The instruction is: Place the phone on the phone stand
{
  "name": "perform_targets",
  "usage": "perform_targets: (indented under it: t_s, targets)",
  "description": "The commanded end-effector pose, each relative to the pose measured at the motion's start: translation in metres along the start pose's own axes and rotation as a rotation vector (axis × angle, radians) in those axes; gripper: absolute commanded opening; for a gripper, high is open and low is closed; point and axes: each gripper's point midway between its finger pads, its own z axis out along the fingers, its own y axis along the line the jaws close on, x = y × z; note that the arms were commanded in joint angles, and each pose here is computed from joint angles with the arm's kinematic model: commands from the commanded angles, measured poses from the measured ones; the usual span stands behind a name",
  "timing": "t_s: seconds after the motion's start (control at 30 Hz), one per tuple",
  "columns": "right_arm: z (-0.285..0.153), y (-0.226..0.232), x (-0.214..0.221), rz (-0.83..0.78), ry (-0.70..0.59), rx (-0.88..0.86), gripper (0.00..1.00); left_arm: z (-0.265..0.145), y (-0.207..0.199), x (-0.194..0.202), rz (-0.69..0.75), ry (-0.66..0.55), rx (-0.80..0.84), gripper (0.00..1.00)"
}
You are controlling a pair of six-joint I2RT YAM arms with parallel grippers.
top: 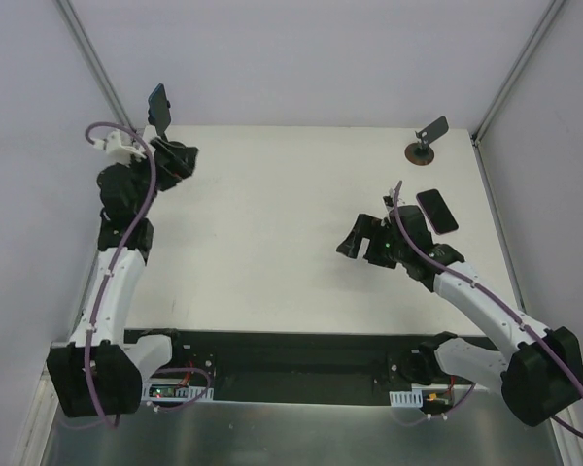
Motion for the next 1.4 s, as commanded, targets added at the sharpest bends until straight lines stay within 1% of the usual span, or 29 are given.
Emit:
perform_targets:
  t_s: [0.0, 0.03, 0.07, 0.13, 0.17, 0.2, 0.23, 0.27, 0.3, 0.37, 0.4, 0.43, 0.47, 0.5, 0.57, 0.7, 0.73, 0.8, 0.83, 0.87, 0.93, 0.97, 1.03, 1.1, 1.13, 1.23, 1.27, 1.33, 1.37]
  targets:
    - [0.017, -0.005, -0.035, 0.146, -0.162, 0.018, 0.96, -0.024, -0.026, 0.109, -0.065, 0.278, 0.063, 0.97]
    - [0.025, -0.014, -0.042, 0.165, -0.194, 0.05, 0.96, -0.026, -0.04, 0.117, -0.048, 0.307, 0.11, 0.98]
    - [0.028, -0.016, -0.057, 0.167, -0.24, 0.063, 0.96, -0.03, -0.064, 0.138, -0.014, 0.393, 0.209, 0.97]
    - [0.038, -0.038, -0.083, 0.2, -0.316, 0.166, 0.96, -0.03, -0.094, 0.146, 0.026, 0.455, 0.313, 0.97]
    - [0.033, -0.044, -0.112, 0.229, -0.378, 0.193, 0.96, -0.028, -0.101, 0.163, 0.058, 0.524, 0.358, 0.97]
    - [0.033, -0.053, -0.127, 0.246, -0.407, 0.22, 0.96, -0.039, -0.115, 0.18, 0.053, 0.63, 0.421, 0.95]
    - [0.04, -0.07, -0.135, 0.268, -0.41, 0.271, 0.96, -0.038, -0.133, 0.175, 0.057, 0.657, 0.473, 0.93]
    - [0.034, -0.091, -0.156, 0.335, -0.456, 0.308, 0.96, -0.036, -0.134, 0.187, 0.037, 0.718, 0.48, 0.92]
    - [0.029, -0.096, -0.177, 0.363, -0.498, 0.308, 0.96, -0.042, -0.145, 0.192, 0.013, 0.766, 0.523, 0.9]
    - [0.029, -0.131, -0.202, 0.421, -0.542, 0.367, 0.95, -0.039, -0.158, 0.193, -0.021, 0.792, 0.54, 0.9]
    - [0.023, -0.132, -0.23, 0.414, -0.604, 0.352, 0.95, -0.04, -0.167, 0.192, -0.007, 0.794, 0.573, 0.9]
    - [0.033, -0.148, -0.236, 0.413, -0.596, 0.375, 0.95, -0.042, -0.18, 0.185, 0.012, 0.789, 0.62, 0.9]
    - [0.028, -0.163, -0.25, 0.408, -0.622, 0.393, 0.94, -0.04, -0.18, 0.186, 0.031, 0.789, 0.629, 0.9]
    - [0.027, -0.167, -0.268, 0.34, -0.651, 0.394, 0.94, -0.039, -0.181, 0.184, 0.039, 0.785, 0.626, 0.9]
    - [0.031, -0.183, -0.3, 0.285, -0.684, 0.397, 0.94, -0.043, -0.18, 0.185, 0.054, 0.797, 0.636, 0.9]
    - [0.032, -0.204, -0.351, 0.271, -0.798, 0.334, 0.91, -0.057, -0.169, 0.204, 0.038, 0.867, 0.652, 0.9]
    - [0.043, -0.213, -0.354, 0.276, -0.792, 0.324, 0.89, -0.06, -0.166, 0.209, 0.04, 0.881, 0.653, 0.89]
    - [0.04, -0.212, -0.384, 0.253, -0.85, 0.291, 0.86, -0.062, -0.165, 0.208, 0.057, 0.867, 0.651, 0.84]
    - [0.054, -0.224, -0.384, 0.254, -0.832, 0.305, 0.84, -0.062, -0.164, 0.209, 0.06, 0.868, 0.65, 0.82]
    - [0.05, -0.221, -0.401, 0.239, -0.862, 0.294, 0.82, -0.062, -0.164, 0.208, 0.066, 0.862, 0.653, 0.81]
    - [0.067, -0.233, -0.401, 0.256, -0.848, 0.302, 0.8, -0.062, -0.162, 0.21, 0.072, 0.861, 0.645, 0.75]
    - [0.063, -0.231, -0.416, 0.26, -0.876, 0.285, 0.77, -0.061, -0.162, 0.212, 0.068, 0.866, 0.641, 0.73]
    - [0.084, -0.233, -0.416, 0.248, -0.837, 0.238, 0.74, -0.062, -0.164, 0.211, 0.063, 0.872, 0.653, 0.7]
    - [0.091, -0.234, -0.423, 0.249, -0.836, 0.224, 0.69, -0.064, -0.162, 0.211, 0.065, 0.878, 0.641, 0.67]
    - [0.098, -0.243, -0.419, 0.264, -0.831, 0.243, 0.68, -0.063, -0.161, 0.209, 0.074, 0.865, 0.63, 0.65]
    - [0.103, -0.251, -0.419, 0.269, -0.843, 0.248, 0.57, -0.061, -0.158, 0.199, 0.132, 0.795, 0.605, 0.63]
    - [0.102, -0.25, -0.421, 0.263, -0.846, 0.24, 0.44, -0.062, -0.157, 0.192, 0.162, 0.762, 0.604, 0.62]
    - [0.101, -0.245, -0.424, 0.227, -0.843, 0.231, 0.32, -0.063, -0.155, 0.179, 0.211, 0.692, 0.58, 0.62]
    - [0.099, -0.243, -0.425, 0.215, -0.84, 0.226, 0.2, -0.057, -0.149, 0.174, 0.252, 0.645, 0.542, 0.63]
